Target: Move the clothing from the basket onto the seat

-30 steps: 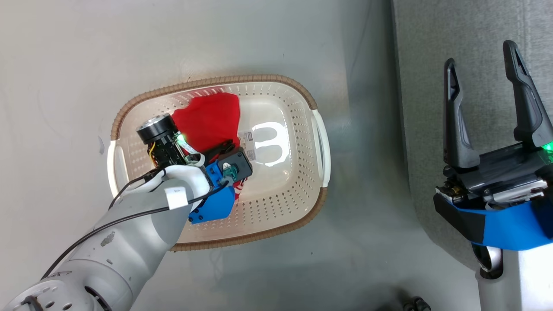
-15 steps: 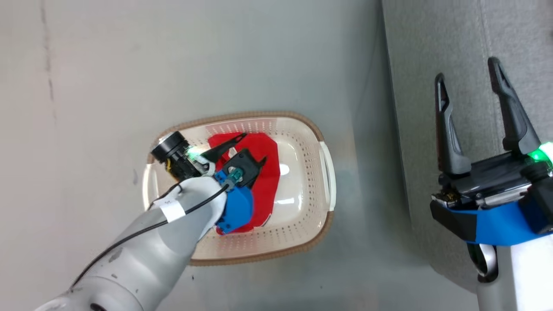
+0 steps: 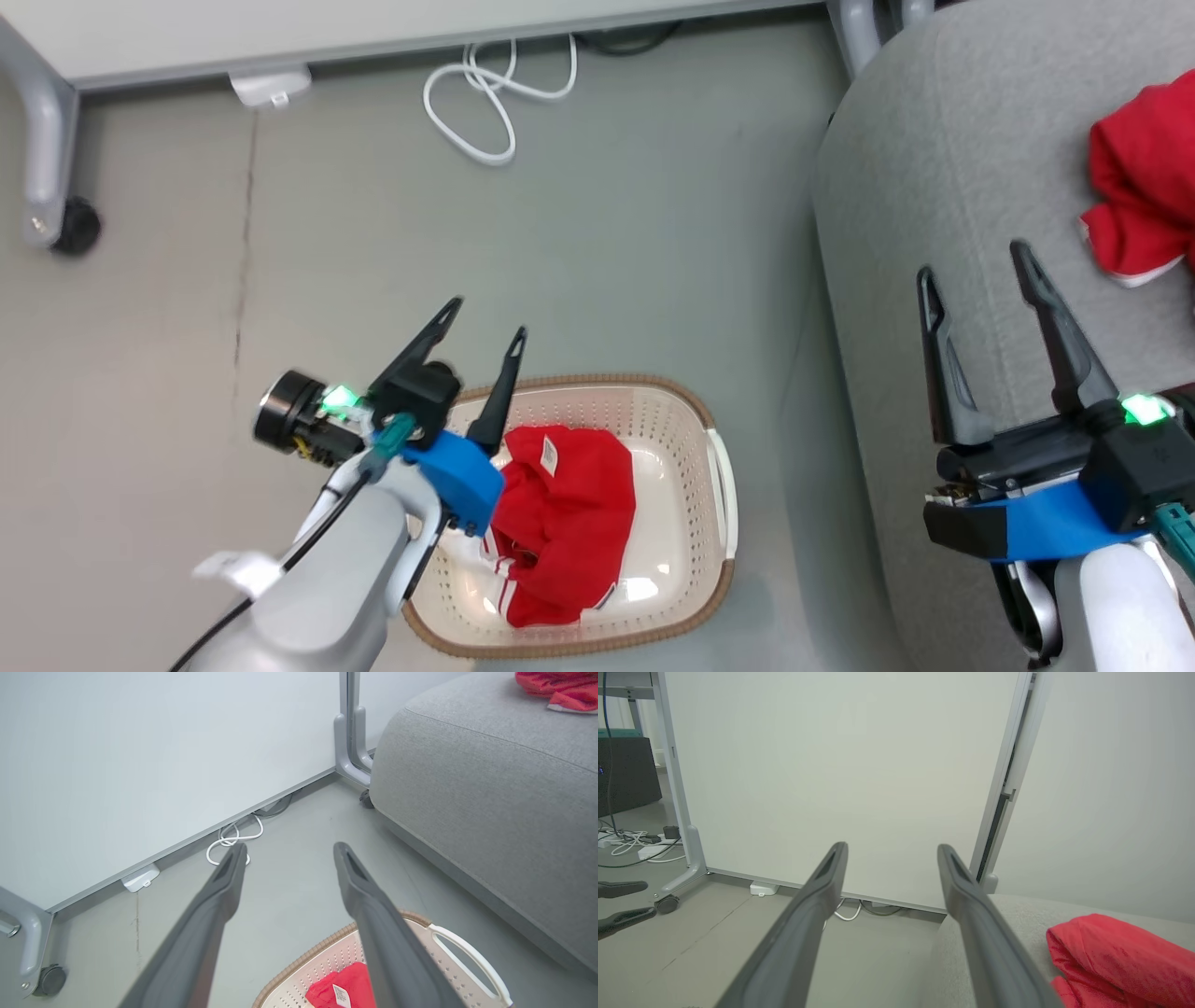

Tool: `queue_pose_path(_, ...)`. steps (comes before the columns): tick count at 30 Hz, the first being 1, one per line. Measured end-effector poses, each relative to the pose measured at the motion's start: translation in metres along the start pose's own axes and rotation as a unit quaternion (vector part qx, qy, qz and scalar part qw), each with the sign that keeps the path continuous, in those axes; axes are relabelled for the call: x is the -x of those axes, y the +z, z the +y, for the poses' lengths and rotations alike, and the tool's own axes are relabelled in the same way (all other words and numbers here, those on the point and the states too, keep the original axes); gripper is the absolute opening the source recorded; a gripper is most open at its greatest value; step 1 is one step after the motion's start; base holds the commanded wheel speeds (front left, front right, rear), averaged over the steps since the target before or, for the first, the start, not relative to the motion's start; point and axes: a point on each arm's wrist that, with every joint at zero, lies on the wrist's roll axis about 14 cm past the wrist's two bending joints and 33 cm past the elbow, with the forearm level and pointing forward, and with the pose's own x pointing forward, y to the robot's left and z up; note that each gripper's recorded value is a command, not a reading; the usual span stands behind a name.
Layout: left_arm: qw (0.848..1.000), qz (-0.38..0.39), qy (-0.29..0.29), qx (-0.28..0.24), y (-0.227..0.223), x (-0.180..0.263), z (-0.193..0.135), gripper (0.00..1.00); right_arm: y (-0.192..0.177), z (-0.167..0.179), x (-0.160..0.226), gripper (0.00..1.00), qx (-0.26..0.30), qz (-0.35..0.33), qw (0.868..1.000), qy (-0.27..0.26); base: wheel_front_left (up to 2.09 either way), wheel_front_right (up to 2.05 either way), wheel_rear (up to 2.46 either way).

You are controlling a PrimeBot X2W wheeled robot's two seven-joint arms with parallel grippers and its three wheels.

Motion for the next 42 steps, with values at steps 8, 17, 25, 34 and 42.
queue_pose_path(8,0.990,-0.095,0.101,0.039,0.049,0.056,0.031,1.00,0.029,-0.007,0.033,1.00,0.001,-0.014,1.000,-0.018,0.00,0.00,0.00)
queue_pose_path(17,0.969,-0.170,0.172,0.042,0.081,0.117,0.051,1.00,0.048,-0.014,0.067,1.00,-0.010,-0.026,0.999,-0.041,0.00,0.00,0.00)
queue_pose_path(25,0.954,-0.197,0.220,0.043,0.083,0.166,0.063,1.00,0.055,-0.010,0.088,1.00,-0.020,-0.031,0.998,-0.045,0.00,0.00,0.00)
queue_pose_path(34,0.947,-0.200,0.245,0.062,0.071,0.193,0.065,1.00,0.052,-0.011,0.101,1.00,-0.025,-0.025,0.998,-0.053,0.00,0.00,0.00)
queue_pose_path(42,0.946,-0.198,0.245,0.070,0.066,0.198,0.061,1.00,0.049,-0.010,0.106,1.00,-0.030,-0.019,0.998,-0.055,0.00,0.00,0.00)
